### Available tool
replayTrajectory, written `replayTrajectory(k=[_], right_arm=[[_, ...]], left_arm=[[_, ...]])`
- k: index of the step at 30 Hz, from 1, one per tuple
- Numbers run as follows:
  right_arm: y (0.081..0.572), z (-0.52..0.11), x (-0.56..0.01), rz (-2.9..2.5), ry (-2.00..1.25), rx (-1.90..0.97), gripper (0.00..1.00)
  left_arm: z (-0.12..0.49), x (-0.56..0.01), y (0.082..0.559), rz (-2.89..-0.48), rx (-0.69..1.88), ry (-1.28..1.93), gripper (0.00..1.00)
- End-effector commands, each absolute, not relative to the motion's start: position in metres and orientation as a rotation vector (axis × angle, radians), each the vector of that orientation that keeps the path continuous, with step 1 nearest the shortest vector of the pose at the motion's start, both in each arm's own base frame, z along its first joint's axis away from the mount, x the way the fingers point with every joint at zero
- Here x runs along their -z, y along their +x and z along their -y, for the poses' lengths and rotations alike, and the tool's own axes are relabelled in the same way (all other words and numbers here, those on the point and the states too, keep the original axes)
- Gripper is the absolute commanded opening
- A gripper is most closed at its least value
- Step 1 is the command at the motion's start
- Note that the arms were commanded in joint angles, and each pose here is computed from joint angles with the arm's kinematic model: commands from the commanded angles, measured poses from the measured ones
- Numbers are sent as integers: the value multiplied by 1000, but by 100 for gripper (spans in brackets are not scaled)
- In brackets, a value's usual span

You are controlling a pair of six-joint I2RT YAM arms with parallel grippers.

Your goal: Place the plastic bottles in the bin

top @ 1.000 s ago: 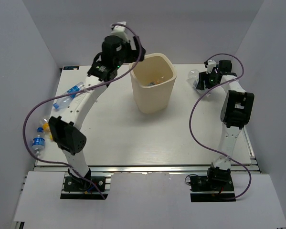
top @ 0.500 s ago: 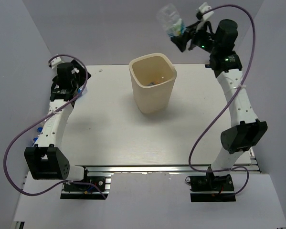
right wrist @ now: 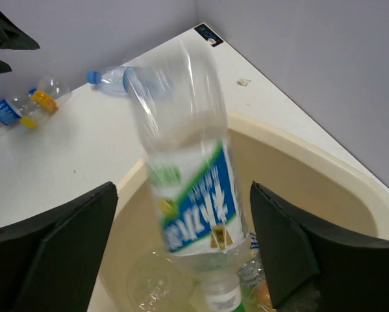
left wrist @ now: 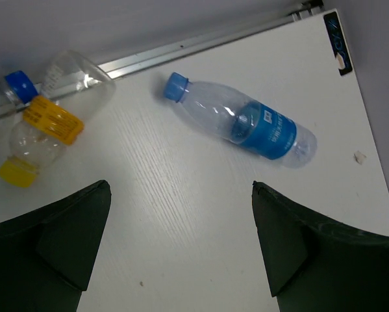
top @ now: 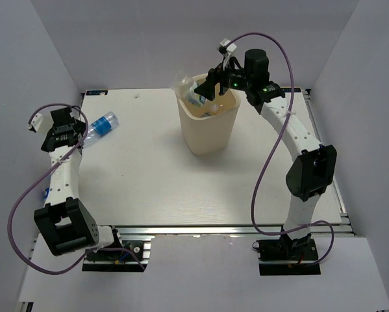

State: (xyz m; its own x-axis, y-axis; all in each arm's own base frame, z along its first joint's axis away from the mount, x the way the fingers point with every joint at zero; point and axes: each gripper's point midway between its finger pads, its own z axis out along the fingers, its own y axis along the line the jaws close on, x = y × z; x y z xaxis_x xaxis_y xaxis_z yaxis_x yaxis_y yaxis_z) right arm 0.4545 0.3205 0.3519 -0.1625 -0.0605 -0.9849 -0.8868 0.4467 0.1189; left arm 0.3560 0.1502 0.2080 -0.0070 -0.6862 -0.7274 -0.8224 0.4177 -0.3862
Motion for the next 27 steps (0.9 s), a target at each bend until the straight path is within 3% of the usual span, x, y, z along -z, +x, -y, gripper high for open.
replayTrajectory(k=[1,9,17,27], right_arm=[[434,-322,-399,-1437,-898,-923,89],[435,-297,-422,-1438,-896,-717,89],[435,-281,-445,-1433,-795,-660,89],[450,-232,-430,-1512,-622,-526,89]], left_arm=[[-171,-218,334,-1645,-270,-1392,98],[-227,-188,295,-1684,-452,-1470,98],[-235,-146,318,-1868,-336,-1292,98],[-243,-99,314,-2030,-430,-1277,98]])
